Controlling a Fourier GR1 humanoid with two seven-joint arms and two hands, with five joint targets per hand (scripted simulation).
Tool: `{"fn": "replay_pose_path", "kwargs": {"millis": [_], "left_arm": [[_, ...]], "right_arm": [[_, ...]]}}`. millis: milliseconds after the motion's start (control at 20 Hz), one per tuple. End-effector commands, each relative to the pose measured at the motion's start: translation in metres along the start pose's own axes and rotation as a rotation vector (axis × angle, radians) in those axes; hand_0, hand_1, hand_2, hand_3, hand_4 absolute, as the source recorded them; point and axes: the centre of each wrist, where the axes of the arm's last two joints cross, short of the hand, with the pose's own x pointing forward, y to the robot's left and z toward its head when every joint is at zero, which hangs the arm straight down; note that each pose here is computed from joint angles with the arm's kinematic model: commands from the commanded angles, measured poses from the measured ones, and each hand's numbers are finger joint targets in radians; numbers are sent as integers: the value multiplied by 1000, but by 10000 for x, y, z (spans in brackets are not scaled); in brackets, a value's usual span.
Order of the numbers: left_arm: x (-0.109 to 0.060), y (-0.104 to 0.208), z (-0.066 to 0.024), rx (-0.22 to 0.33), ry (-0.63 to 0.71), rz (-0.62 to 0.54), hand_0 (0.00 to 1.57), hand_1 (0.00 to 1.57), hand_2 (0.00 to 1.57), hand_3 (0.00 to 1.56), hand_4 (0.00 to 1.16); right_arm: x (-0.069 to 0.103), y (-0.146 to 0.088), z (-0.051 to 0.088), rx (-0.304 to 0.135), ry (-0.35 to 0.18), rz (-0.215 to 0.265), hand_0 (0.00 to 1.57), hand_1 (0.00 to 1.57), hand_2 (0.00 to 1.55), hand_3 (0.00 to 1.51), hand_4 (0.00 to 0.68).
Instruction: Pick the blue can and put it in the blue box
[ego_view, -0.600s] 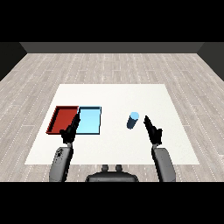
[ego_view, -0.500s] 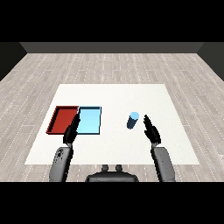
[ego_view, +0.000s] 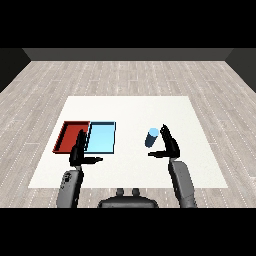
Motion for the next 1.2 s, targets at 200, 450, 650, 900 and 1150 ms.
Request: {"fn": "replay_pose_path", "kwargs": {"millis": [200,450,650,900,1150], "left_arm": [[22,-24,177,13,-93,15,0,0,0,0,0],[40,-22,276,20,-105,5,0,0,0,0,0],[-39,-148,142,10,-97,3,0,0,0,0,0],[-85,17,137,13,-94,3,0,0,0,0,0],[-286,5,34,23,-97,-8,0,0,0,0,0]], "right_arm": [[-172,-40,-176,36,-104,-51,0,0,0,0,0],[-258,184,-145,44,-105,-42,0,0,0,0,0],[-225,-73,-92,20,-98,-59,0,0,0,0,0],[-220,-49,-133,8,-91,-39,0,0,0,0,0],[-160,-56,-264,-11,-55,-80,0,0,0,0,0]]}}
